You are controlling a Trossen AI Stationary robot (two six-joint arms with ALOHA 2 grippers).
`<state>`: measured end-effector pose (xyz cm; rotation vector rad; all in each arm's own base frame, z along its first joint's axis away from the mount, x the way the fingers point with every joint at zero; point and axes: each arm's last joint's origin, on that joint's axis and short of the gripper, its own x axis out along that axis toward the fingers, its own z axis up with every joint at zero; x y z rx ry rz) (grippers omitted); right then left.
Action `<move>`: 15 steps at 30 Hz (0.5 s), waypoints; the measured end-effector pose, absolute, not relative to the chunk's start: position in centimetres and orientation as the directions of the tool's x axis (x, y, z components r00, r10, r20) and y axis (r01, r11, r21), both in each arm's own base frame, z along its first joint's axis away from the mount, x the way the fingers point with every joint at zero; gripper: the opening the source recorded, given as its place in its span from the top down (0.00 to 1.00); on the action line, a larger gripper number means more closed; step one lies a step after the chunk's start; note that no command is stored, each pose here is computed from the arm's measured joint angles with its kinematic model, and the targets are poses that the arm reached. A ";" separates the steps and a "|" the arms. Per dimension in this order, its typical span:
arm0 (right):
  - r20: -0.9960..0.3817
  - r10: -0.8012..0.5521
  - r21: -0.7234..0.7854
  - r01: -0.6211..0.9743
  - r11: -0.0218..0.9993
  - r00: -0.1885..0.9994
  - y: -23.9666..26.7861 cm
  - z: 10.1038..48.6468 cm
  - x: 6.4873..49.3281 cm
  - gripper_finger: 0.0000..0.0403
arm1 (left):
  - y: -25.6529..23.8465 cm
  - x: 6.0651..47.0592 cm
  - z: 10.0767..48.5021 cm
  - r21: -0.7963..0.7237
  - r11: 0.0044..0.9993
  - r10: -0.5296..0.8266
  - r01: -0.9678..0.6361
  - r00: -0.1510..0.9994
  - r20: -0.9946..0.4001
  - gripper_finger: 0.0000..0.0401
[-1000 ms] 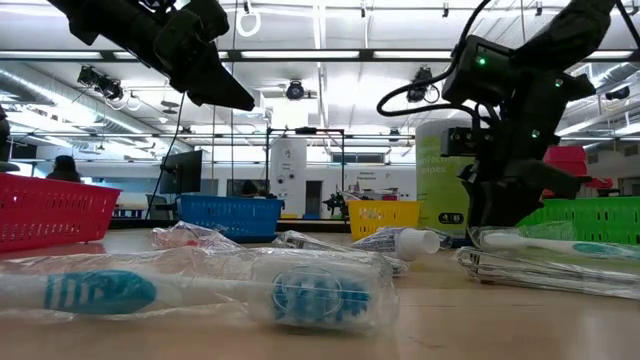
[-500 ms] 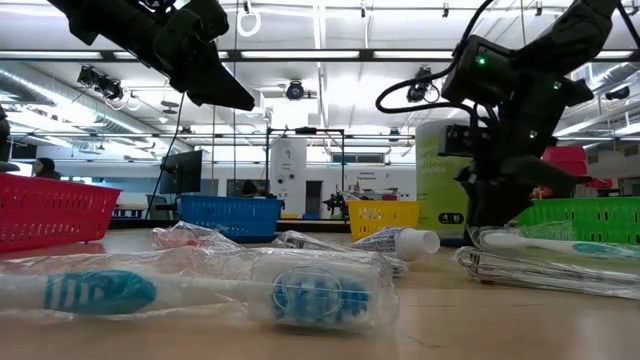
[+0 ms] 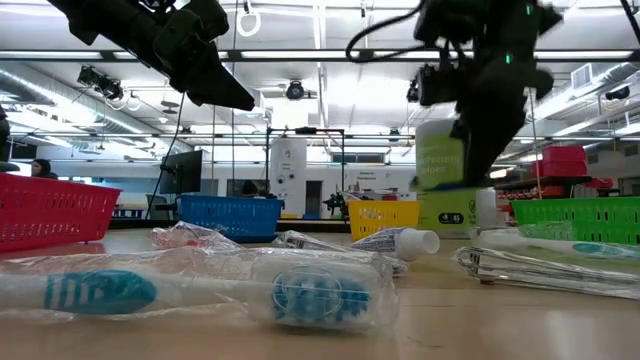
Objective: Pick & Place Travel size toiletries
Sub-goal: Put the blue razor into the green basket
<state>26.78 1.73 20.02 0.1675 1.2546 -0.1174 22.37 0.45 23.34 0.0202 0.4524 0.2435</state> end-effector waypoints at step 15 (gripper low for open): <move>-0.990 -0.141 -0.114 0.455 0.883 0.027 7.2 25.7 21.4 0.91 | 0.3 22.4 23.3 0.030 0.983 0.175 -0.180 0.881 -0.439 0.70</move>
